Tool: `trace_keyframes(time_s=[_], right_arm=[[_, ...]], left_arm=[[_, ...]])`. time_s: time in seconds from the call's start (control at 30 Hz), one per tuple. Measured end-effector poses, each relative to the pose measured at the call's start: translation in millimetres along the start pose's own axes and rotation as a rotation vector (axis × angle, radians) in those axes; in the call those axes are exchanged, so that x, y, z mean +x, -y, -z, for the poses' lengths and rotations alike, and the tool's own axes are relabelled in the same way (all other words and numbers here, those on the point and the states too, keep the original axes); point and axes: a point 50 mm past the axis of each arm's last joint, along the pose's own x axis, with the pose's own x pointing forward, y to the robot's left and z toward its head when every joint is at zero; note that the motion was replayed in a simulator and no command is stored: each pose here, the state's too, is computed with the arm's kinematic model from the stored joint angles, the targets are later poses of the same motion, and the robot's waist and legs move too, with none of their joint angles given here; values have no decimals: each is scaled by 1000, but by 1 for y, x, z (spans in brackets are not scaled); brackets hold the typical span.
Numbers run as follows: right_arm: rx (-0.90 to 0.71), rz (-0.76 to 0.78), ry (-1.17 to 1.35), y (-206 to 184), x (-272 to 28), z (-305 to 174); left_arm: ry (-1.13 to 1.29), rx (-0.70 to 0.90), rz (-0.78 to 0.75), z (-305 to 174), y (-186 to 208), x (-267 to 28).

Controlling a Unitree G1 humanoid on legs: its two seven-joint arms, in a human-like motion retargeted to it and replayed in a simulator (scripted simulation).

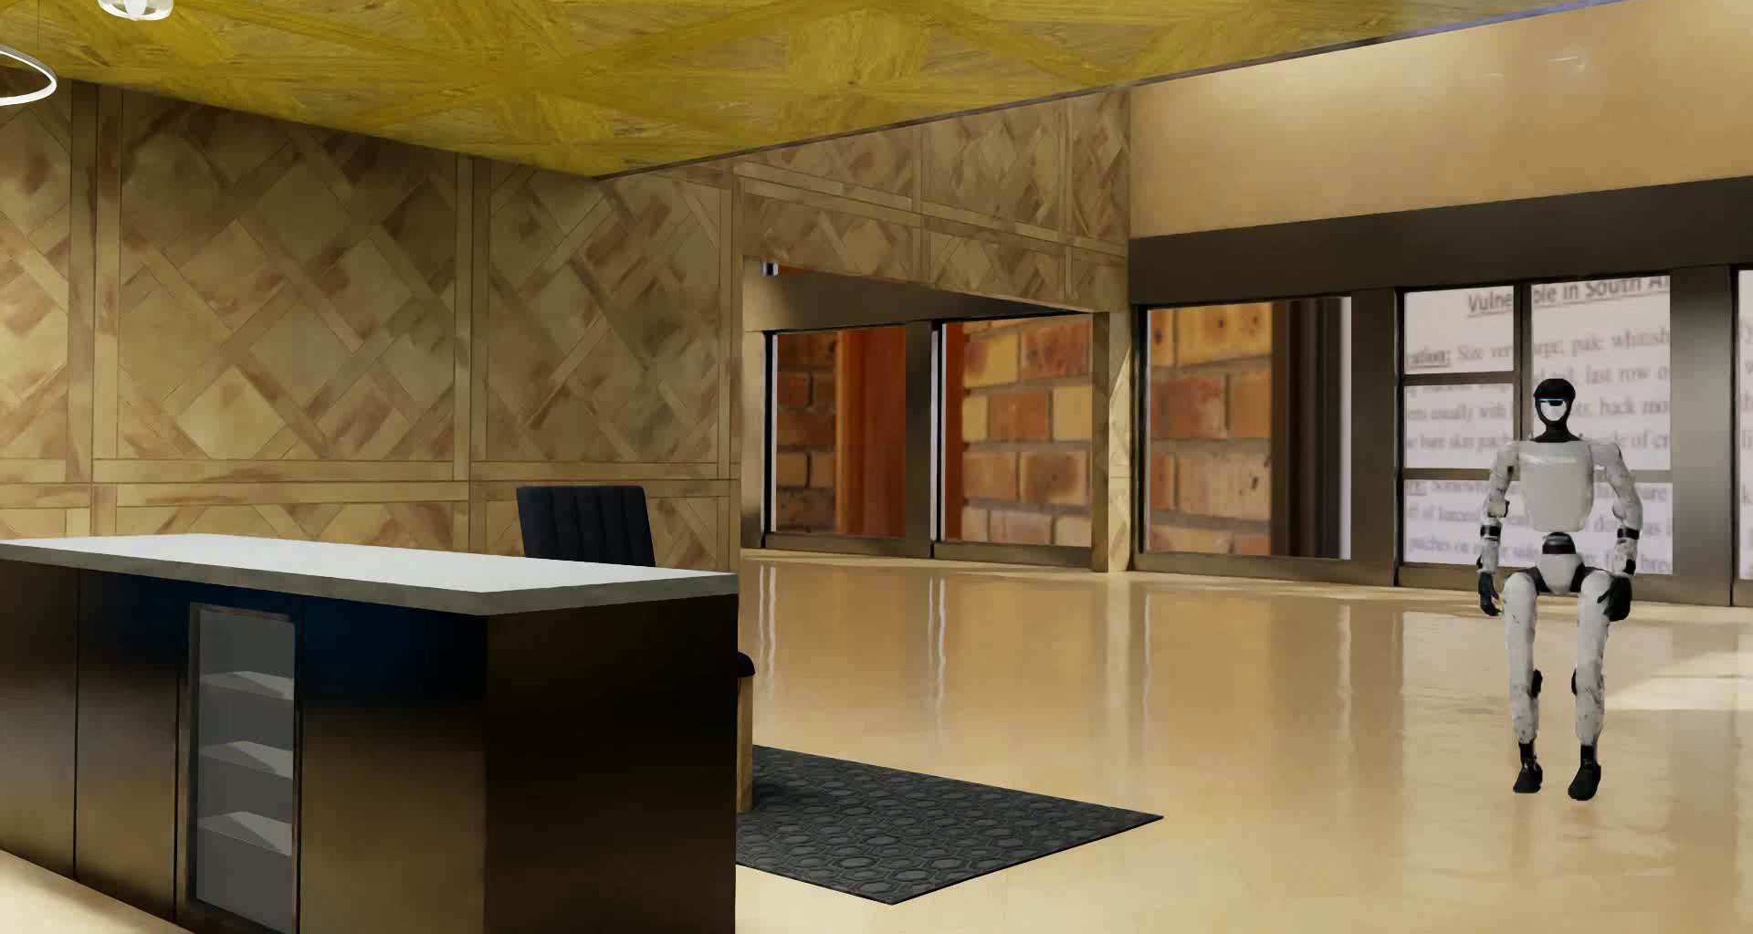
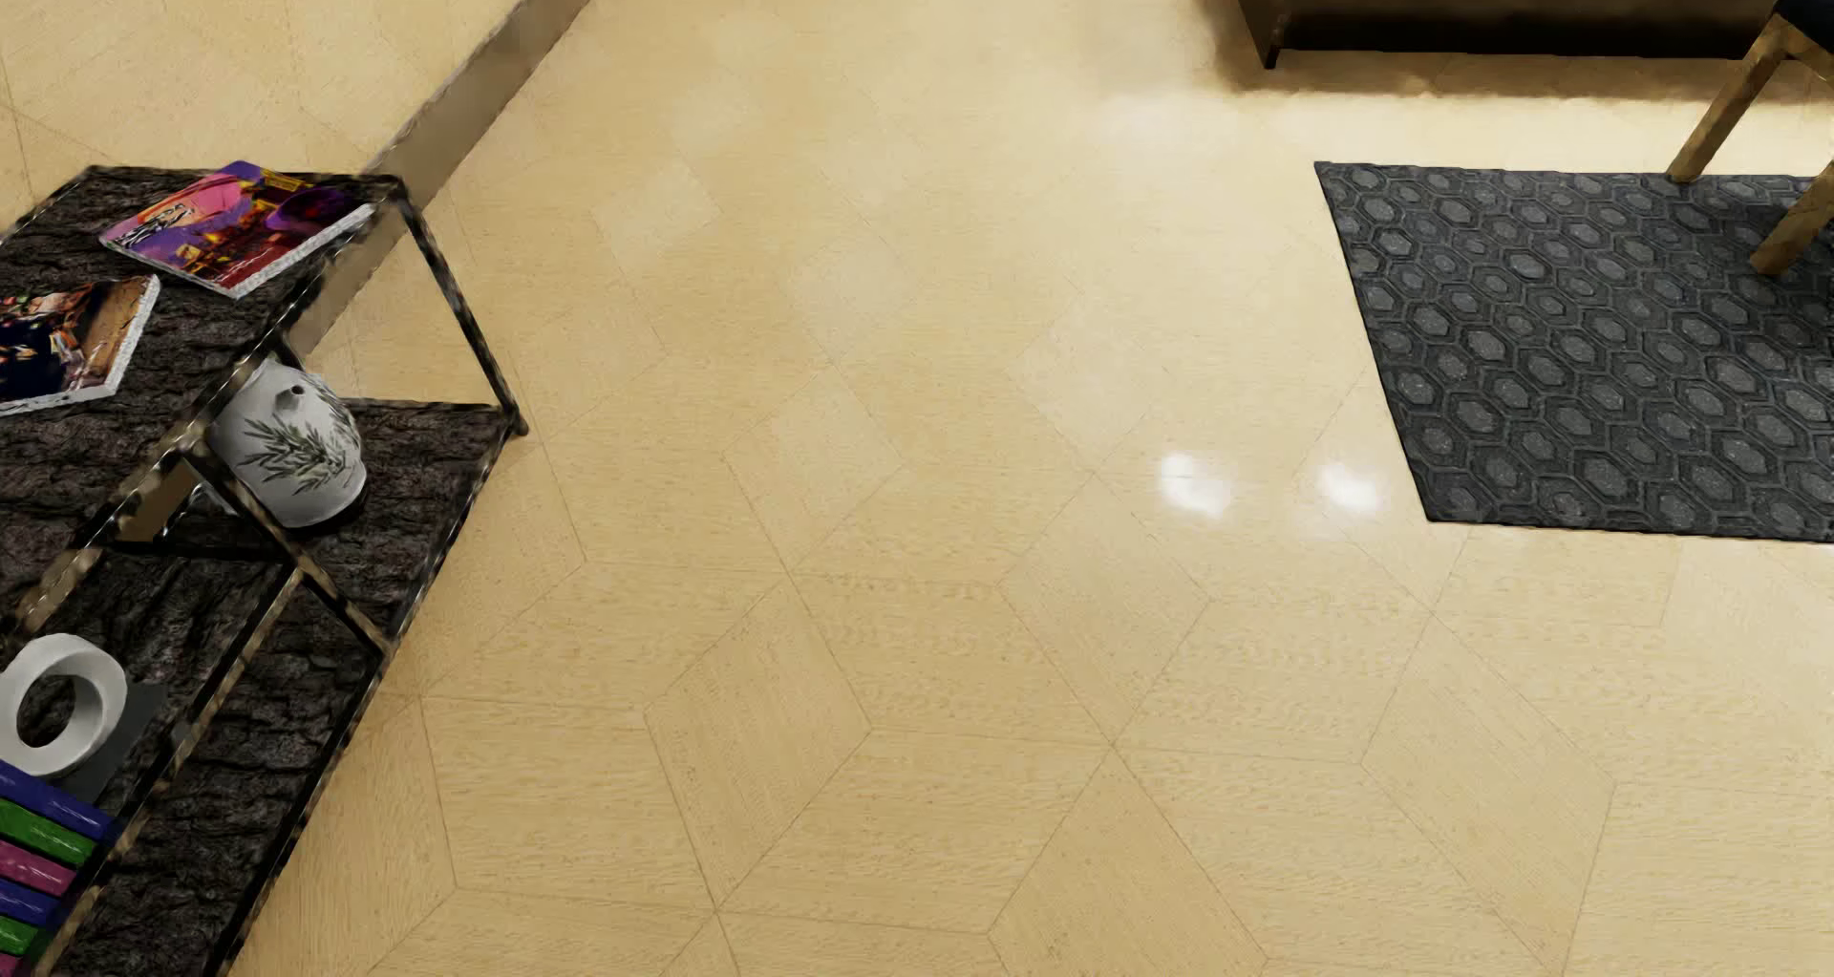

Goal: Circle counter

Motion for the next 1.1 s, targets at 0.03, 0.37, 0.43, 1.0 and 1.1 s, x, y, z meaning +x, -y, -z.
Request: trace_keyframes(time_s=[0.03,0.37,0.43,1.0,1.1], right_arm=[[-5,-4,-5,-1,-1,2],[42,2,-64,-5,-11,29],[33,-9,-108,-8,-13,40],[18,47,119,16,-4,-24],[-3,92,211,35,-4,-52]], left_arm=[[6,3,3,-1,1,0],[235,4,-80,-59,-31,-2],[269,39,-83,-72,-35,-2],[-96,24,44,35,14,-13],[-101,16,45,39,15,-15]])
